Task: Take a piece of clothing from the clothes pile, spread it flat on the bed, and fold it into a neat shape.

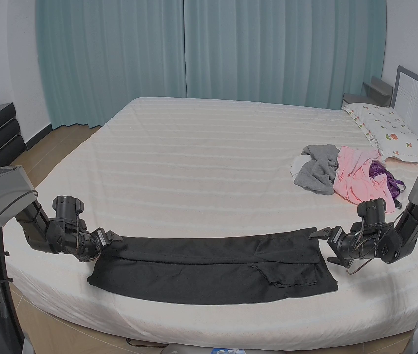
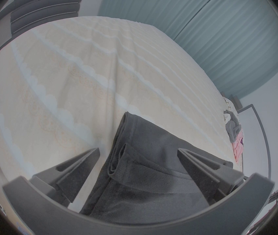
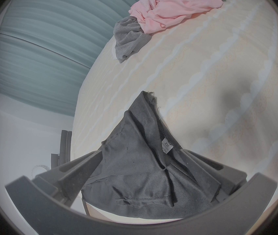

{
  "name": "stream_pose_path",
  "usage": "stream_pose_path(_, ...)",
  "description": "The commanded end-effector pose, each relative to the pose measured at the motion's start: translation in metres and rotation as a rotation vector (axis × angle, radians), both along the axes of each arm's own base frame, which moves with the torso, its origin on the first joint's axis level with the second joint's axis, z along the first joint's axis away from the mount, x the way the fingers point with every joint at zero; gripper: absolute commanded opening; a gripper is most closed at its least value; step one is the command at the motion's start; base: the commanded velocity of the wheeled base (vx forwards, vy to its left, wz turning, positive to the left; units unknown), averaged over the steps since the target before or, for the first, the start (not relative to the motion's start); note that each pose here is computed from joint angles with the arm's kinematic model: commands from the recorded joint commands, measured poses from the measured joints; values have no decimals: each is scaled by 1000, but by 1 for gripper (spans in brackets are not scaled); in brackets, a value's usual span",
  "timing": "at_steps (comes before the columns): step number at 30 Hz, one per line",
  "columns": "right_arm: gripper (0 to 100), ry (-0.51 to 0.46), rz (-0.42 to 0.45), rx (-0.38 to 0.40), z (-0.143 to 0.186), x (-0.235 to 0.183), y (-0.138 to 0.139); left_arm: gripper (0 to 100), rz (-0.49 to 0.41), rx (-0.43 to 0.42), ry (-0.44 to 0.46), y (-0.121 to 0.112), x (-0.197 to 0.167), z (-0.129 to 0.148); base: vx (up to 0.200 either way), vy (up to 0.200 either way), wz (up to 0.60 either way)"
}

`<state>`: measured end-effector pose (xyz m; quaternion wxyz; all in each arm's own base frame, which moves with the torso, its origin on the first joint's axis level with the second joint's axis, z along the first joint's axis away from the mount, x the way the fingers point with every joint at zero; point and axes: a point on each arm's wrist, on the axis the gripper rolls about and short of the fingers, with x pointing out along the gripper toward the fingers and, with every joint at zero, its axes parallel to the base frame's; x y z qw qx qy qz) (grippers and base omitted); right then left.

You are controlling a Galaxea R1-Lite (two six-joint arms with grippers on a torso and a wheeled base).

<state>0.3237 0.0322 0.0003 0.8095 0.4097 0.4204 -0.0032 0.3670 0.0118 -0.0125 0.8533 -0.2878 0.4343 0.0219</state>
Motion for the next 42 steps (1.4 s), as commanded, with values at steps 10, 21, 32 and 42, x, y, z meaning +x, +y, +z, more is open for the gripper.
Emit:
stream_pose_path(10,100,0,2,1,0,-1,0,100,-12,-2,22,-5,-9,-4,0,0,0)
stream_pose_path(21,100,2,2,1,0,-1,0,0,-11,-2,8,-4,-14,-5,0,0,0)
stream_pose_path(32,100,1,0,3,1,-1,0,0,-5,-5,-11,-4,-15,4,0,0,0)
stream_pose_path(42,100,3,1,4,1,-3,0,0,3,-7,-4,-4,-15,3,0,0,0)
